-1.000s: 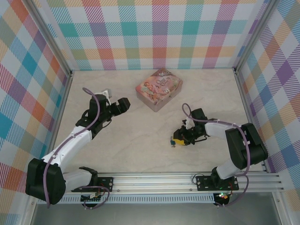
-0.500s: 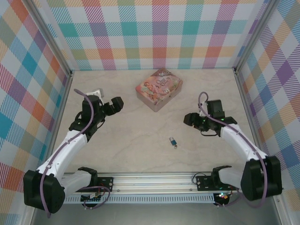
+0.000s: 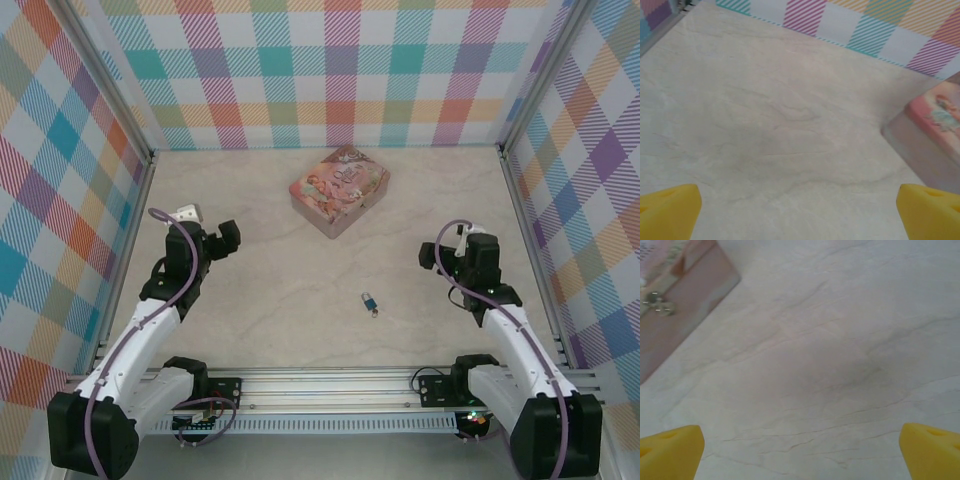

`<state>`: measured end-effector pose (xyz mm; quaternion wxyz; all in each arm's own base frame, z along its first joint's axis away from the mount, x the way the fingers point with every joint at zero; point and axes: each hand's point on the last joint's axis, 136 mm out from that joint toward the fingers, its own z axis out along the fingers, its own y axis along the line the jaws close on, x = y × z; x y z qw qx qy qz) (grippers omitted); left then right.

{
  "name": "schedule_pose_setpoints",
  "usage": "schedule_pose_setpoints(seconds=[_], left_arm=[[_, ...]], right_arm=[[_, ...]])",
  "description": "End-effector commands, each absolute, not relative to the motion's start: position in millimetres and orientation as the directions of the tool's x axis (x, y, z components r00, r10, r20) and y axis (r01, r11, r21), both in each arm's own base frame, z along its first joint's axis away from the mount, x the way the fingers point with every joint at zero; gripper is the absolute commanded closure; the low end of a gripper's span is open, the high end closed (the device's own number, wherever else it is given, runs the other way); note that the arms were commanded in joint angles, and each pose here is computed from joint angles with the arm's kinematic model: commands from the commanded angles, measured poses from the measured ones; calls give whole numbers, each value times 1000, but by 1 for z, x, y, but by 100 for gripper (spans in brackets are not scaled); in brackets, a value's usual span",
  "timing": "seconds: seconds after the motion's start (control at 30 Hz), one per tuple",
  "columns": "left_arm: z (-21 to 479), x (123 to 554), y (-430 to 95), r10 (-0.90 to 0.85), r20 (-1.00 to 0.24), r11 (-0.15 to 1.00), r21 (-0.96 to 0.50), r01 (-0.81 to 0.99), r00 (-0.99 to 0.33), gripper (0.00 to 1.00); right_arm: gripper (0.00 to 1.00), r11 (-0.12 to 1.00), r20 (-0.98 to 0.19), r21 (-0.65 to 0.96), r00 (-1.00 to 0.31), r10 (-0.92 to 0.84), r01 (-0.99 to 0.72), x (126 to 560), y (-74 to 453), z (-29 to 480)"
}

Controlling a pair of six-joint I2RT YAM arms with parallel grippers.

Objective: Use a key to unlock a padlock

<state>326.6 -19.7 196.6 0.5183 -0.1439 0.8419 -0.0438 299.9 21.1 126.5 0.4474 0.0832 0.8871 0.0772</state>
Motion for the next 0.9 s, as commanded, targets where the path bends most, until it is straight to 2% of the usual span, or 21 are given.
schedule_pose_setpoints(seconds=[0.0, 0.23, 0.6, 0.7, 0.87], left_arm=[[192, 321, 4, -227, -886, 955, -122, -269, -404, 0], [168, 313, 17, -212, -877, 942, -67, -328, -431, 0], [153, 310, 14, -239, -864, 942, -95, -323, -443, 0], [153, 309, 12, -242, -862, 943, -101, -317, -446, 0], [156, 310, 11, -242, -864, 944, -104, -313, -442, 0]], right_arm=[[0, 988, -871, 126, -466, 153, 89, 314, 4, 131], [0, 989, -879, 146, -455, 144, 29, 331, 8, 108], [0, 983, -939, 153, -324, 111, -106, 364, 26, 123], [0, 980, -936, 147, -339, 93, -136, 366, 31, 122], [0, 978, -958, 114, -280, 62, -176, 360, 35, 128]])
